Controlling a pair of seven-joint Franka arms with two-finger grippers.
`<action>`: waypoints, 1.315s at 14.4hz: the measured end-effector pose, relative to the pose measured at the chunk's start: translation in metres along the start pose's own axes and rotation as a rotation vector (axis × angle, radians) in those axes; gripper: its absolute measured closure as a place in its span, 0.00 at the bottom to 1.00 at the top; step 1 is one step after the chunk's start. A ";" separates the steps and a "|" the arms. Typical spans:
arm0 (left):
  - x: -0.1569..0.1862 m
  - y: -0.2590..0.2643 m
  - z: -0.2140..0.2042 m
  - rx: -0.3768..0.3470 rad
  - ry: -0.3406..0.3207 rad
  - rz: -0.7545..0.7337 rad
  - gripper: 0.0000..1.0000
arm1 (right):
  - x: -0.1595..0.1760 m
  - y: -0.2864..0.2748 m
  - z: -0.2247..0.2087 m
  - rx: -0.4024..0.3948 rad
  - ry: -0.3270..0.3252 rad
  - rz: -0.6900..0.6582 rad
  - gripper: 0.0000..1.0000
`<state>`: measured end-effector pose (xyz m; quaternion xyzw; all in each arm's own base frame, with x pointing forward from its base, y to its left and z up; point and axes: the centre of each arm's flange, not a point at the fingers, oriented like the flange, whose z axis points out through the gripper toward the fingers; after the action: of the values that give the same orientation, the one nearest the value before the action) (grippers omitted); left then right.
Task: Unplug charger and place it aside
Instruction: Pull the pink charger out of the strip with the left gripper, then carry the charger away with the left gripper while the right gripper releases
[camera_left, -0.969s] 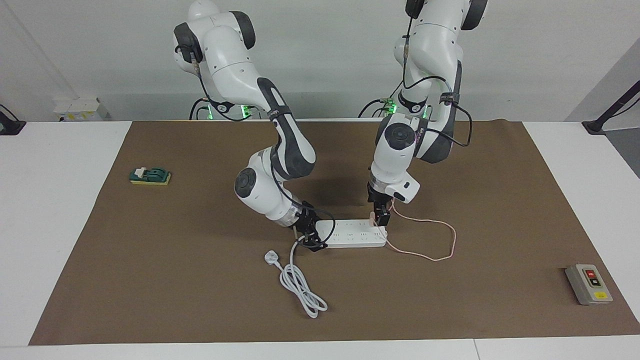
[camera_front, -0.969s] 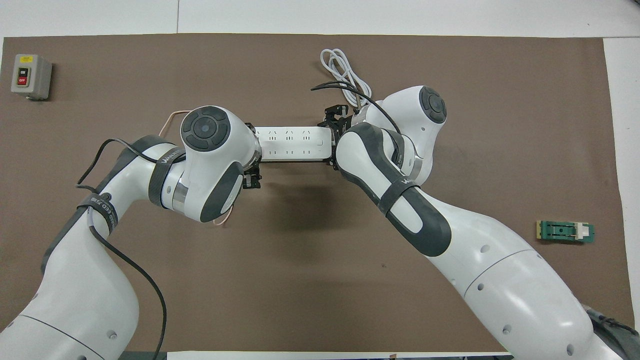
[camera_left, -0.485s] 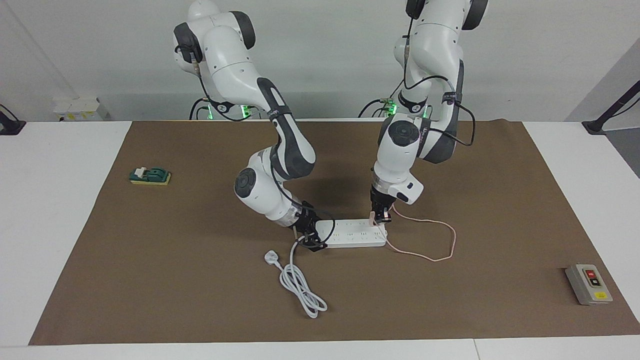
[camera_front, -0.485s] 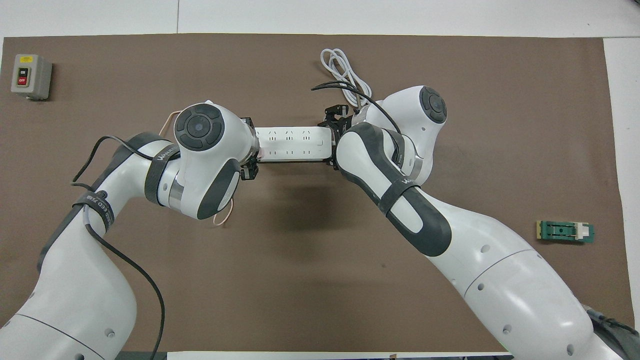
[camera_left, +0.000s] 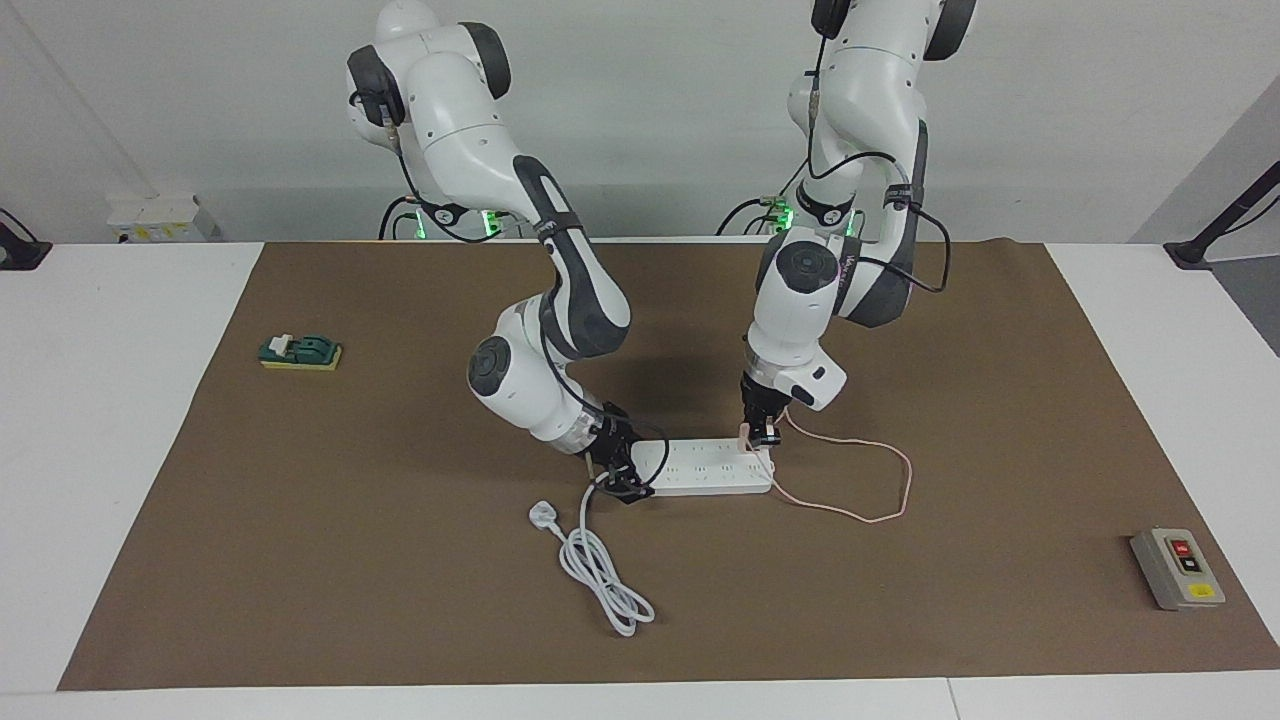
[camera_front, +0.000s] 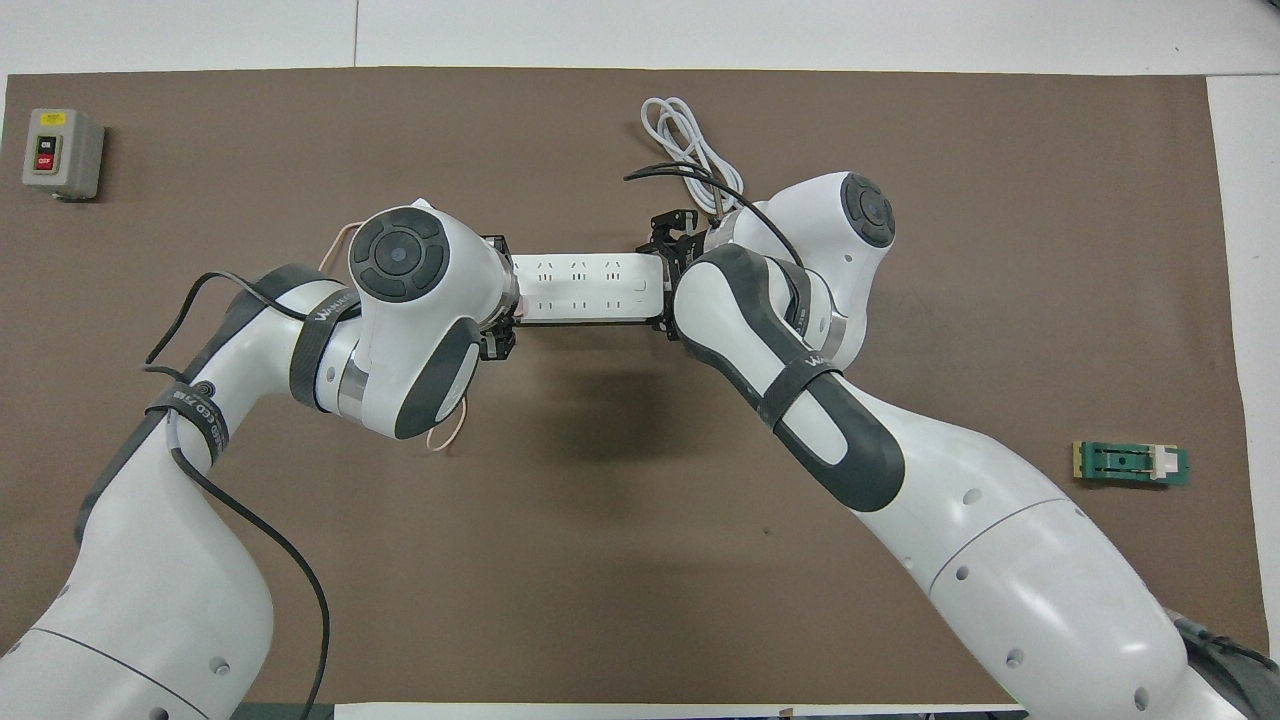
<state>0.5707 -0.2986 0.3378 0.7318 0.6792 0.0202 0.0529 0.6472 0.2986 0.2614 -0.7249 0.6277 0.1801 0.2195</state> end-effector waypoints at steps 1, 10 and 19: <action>0.000 0.001 -0.001 0.003 0.001 0.006 0.68 | 0.000 0.000 0.000 0.000 -0.001 0.002 0.06; -0.009 0.004 -0.030 0.126 0.046 0.021 0.68 | 0.001 0.000 0.000 0.001 -0.003 0.005 0.06; -0.004 -0.006 -0.096 0.173 0.053 0.230 0.68 | 0.001 0.000 0.000 0.001 -0.004 0.006 0.06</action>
<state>0.5548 -0.2972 0.4323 0.8059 0.5911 -0.0130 -0.0311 0.6472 0.2979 0.2608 -0.7225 0.6296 0.1819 0.2204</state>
